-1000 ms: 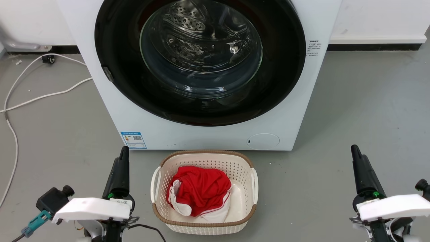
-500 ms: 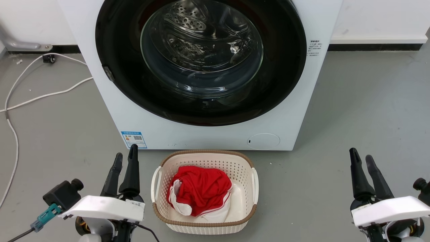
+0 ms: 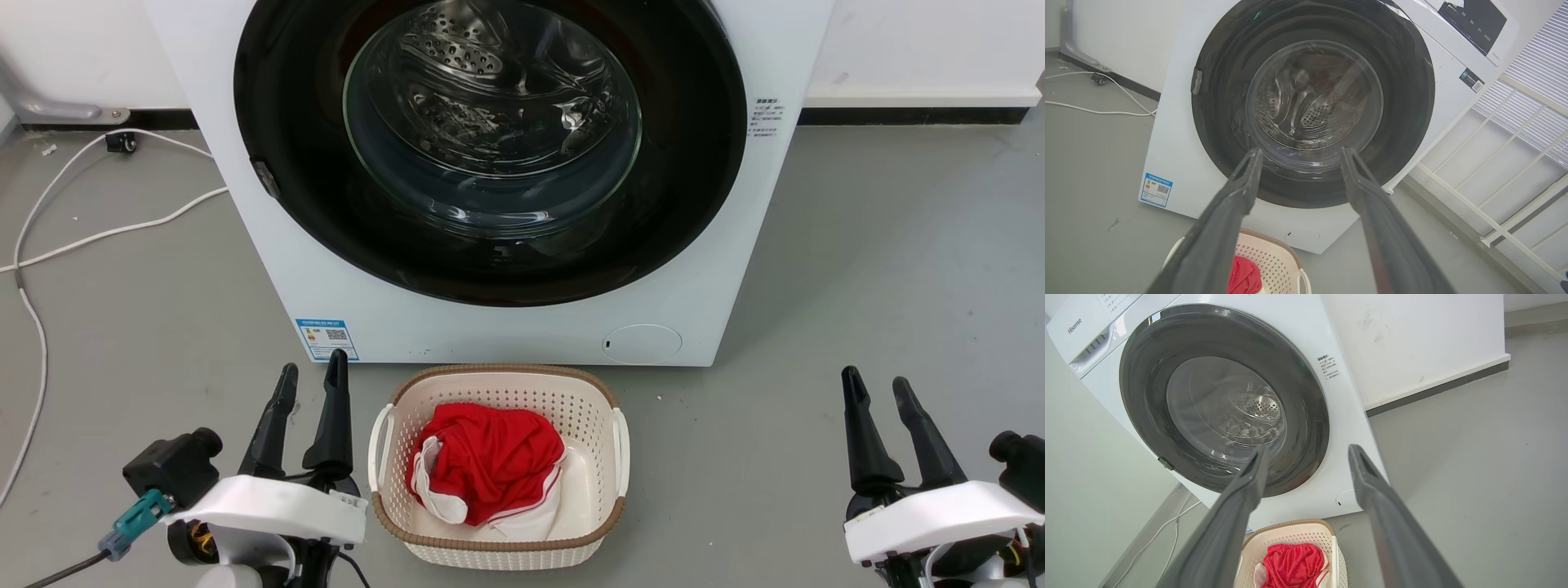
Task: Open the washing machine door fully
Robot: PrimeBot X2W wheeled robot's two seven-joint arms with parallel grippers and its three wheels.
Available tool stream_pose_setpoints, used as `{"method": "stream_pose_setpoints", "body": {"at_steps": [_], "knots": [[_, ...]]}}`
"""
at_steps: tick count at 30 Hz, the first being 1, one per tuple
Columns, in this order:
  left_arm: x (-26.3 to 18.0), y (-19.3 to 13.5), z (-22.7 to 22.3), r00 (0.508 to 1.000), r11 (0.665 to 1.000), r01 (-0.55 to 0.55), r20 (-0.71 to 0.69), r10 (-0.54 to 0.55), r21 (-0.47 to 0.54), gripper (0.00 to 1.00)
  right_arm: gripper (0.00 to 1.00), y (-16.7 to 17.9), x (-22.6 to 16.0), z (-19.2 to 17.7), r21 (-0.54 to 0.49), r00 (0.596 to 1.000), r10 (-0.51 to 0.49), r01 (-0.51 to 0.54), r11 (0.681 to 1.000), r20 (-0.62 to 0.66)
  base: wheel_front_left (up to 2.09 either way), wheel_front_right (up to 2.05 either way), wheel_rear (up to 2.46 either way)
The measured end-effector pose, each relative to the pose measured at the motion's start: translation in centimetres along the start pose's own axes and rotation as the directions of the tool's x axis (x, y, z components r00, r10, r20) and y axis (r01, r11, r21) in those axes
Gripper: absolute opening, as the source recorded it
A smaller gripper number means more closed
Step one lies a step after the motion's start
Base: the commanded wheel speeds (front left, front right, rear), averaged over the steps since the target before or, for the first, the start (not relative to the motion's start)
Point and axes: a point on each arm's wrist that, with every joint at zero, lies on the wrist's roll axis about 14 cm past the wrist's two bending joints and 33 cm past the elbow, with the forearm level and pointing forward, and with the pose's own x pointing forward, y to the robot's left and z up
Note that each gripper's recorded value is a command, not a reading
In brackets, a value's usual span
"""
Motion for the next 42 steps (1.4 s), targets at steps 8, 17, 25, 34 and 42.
{"method": "stream_pose_setpoints", "body": {"at_steps": [8, 17, 25, 34, 42], "knots": [[0.0, -0.3, 0.1, 1.0, 0.995, 0.017, 0.006, -0.017, 0.095, 1.0, 1.0, 0.0, -0.2, -0.1, -0.096, 1.0, 0.003, -0.004, 0.995, -0.013, 0.0, 0.0, 0.0], [0.1, -0.7, 0.2, 0.999, 0.983, 0.033, 0.014, -0.037, 0.179, 1.0, 1.0, 0.1, -0.3, -0.1, -0.184, 1.0, 0.008, -0.011, 0.983, -0.02, 0.0, 0.0, 0.0], [0.1, -1.1, 0.1, 0.998, 0.967, 0.052, 0.016, -0.058, 0.251, 1.0, 1.0, 0.1, -0.3, 0.0, -0.253, 1.0, 0.007, -0.012, 0.967, -0.024, 0.0, 0.0, 0.0], [0.2, -1.5, 0.4, 0.996, 0.944, 0.067, 0.028, -0.08, 0.322, 1.0, 1.0, 0.2, -0.4, 0.0, -0.316, 1.0, 0.012, -0.019, 0.949, -0.023, 0.0, 0.0, 0.0], [0.1, -1.6, 0.4, 0.996, 0.921, 0.07, 0.031, -0.089, 0.383, 1.0, 1.0, 0.2, -0.5, -0.1, -0.367, 0.999, 0.013, -0.023, 0.93, -0.029, 0.0, 0.0, 0.0]]}}
